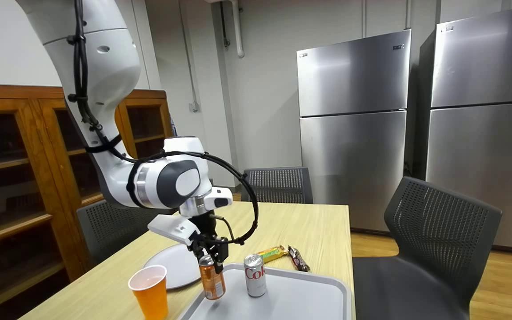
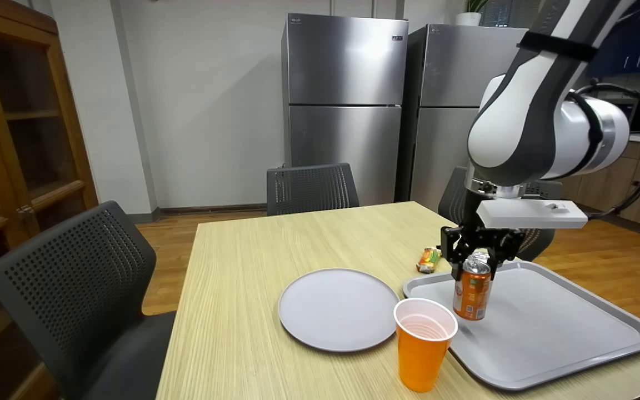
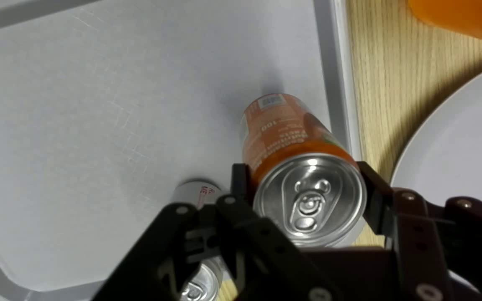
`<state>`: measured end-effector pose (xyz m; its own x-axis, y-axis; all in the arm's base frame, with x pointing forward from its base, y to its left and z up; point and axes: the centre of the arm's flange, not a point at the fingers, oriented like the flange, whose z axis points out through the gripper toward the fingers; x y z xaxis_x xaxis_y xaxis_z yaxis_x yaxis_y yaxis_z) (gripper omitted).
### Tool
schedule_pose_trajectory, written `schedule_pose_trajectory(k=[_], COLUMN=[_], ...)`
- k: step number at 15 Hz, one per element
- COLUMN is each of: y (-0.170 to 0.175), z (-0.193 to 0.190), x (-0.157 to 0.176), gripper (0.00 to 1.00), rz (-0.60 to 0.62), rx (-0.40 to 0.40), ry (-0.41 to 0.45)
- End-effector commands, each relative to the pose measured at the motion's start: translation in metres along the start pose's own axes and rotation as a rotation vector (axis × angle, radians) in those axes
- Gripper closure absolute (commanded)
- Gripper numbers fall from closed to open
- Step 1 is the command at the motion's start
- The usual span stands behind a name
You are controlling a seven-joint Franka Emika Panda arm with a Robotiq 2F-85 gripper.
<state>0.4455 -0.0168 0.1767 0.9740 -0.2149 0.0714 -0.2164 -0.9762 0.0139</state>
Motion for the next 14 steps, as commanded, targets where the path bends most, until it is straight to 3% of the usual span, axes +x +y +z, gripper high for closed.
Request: schedule_pose_trajectory(k=[1, 14], y=[0.004, 0.013], z=[-0.002, 0.025], x=[-0.010, -0.011], gripper=[0.62, 0.62], rz=[0.045, 0.141], rx=[0.006, 0.022], ry=[0.033, 0.047])
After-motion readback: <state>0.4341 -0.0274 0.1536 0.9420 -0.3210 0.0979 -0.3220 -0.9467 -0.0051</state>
